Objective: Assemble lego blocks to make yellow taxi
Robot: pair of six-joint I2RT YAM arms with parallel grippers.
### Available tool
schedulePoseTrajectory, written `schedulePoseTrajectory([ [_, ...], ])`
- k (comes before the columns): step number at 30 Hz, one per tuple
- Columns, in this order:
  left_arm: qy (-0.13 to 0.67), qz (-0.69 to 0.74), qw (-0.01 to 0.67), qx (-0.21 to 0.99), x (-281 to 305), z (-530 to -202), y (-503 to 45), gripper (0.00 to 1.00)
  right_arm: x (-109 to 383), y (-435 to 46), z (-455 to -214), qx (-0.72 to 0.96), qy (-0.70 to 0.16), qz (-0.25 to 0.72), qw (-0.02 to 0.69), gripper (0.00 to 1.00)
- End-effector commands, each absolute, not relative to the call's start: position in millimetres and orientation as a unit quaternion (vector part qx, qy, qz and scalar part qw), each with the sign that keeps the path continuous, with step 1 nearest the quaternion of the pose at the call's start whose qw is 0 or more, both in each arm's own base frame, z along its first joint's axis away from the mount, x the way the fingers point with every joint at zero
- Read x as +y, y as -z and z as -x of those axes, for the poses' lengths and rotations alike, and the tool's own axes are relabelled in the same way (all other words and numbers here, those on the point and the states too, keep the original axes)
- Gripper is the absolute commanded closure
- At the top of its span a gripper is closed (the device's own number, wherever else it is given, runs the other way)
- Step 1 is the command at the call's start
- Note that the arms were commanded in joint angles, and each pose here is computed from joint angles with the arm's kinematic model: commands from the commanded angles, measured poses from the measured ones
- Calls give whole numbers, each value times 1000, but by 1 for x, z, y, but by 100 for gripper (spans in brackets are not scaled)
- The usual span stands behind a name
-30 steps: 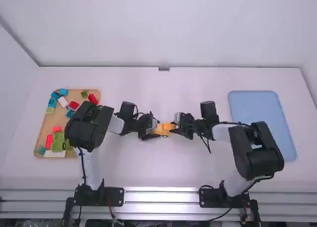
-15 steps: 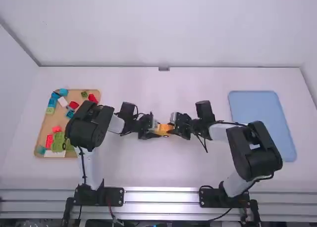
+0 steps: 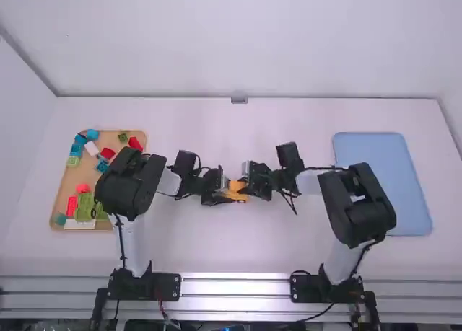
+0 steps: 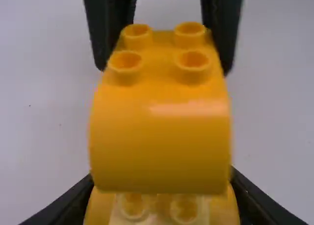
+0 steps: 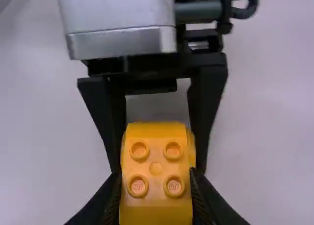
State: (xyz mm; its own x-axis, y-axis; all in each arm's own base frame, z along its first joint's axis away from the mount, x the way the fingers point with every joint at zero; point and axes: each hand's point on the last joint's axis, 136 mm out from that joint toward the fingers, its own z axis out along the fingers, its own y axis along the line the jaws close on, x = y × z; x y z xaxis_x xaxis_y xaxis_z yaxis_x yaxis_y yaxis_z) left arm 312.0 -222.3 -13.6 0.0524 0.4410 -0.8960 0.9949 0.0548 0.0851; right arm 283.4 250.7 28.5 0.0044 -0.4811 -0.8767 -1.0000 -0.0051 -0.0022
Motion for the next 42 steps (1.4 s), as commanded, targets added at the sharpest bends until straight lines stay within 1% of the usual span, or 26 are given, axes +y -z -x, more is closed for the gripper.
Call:
schedulePoseTrajectory([
  [1, 347, -595, 401, 605, -220, -305, 20, 58, 254, -26, -285, 602, -353, 620, 359, 100],
  [5, 347, -595, 401, 605, -220, -305, 20, 58, 254, -18, -282, 605, -334, 631, 353, 100],
  [8, 349, -596, 399, 603, -222, -303, 20, 58, 252, -15, -284, 613, -327, 628, 350, 100],
  [12, 349, -596, 399, 603, -222, -303, 20, 58, 248, -17, -286, 616, -334, 620, 352, 100],
  [18, 351, -596, 400, 601, -223, -303, 19, 58, 255, -10, -279, 610, -338, 630, 343, 100],
  [24, 357, -588, 397, 608, -223, -305, 18, 58, 260, 7, -287, 633, -340, 608, 339, 100],
  [30, 355, -588, 396, 610, -223, -306, 18, 59, 260, 11, -276, 611, -353, 625, 335, 100],
  [34, 354, -588, 397, 609, -223, -307, 18, 60, 259, 22, -277, 624, -320, 636, 321, 100],
  [37, 355, -588, 399, 607, -224, -308, 17, 60, 255, 38, -284, 661, -267, 637, 294, 100],
  [42, 355, -588, 399, 607, -224, -309, 16, 62, 254, 46, -277, 661, -236, 667, 248, 100],
])
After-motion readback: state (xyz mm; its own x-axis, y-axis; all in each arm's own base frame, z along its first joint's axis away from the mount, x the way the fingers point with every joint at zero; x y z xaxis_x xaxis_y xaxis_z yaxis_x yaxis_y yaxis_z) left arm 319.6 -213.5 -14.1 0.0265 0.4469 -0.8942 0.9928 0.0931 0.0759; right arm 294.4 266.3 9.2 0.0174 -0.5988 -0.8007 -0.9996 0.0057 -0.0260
